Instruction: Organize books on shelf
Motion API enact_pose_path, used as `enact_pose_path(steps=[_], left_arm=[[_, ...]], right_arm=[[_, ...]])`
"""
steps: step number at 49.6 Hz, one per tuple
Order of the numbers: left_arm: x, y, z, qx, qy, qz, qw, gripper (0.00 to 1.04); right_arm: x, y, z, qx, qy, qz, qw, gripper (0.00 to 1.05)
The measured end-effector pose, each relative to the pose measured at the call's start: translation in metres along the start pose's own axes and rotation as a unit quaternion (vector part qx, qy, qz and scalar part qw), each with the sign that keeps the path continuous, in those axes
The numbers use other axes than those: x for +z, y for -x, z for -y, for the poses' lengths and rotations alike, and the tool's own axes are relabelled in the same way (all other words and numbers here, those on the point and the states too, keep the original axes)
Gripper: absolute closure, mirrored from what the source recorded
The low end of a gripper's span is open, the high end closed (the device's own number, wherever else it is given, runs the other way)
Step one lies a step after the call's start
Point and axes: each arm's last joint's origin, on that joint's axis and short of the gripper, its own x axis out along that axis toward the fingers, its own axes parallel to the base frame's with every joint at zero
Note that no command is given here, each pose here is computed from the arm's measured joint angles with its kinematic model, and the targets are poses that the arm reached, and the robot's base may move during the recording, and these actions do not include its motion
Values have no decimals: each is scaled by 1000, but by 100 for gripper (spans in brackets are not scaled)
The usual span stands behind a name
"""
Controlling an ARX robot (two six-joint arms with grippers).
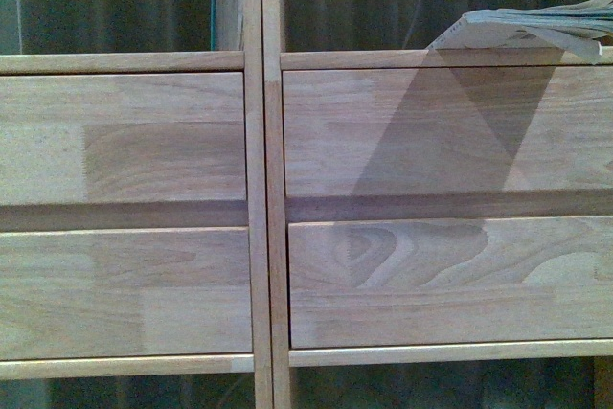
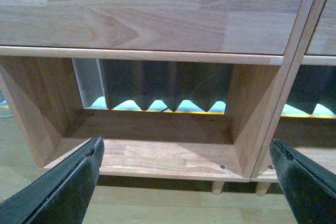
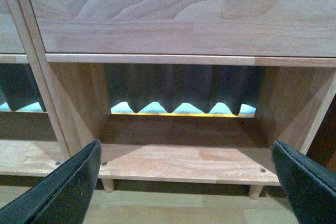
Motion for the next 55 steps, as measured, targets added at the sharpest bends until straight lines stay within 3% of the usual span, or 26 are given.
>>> enact_pose_path(steps=[55], left_arm=[[0,0,0,0,0,0,1000,7]], right_arm=[[0,0,0,0,0,0,1000,7]])
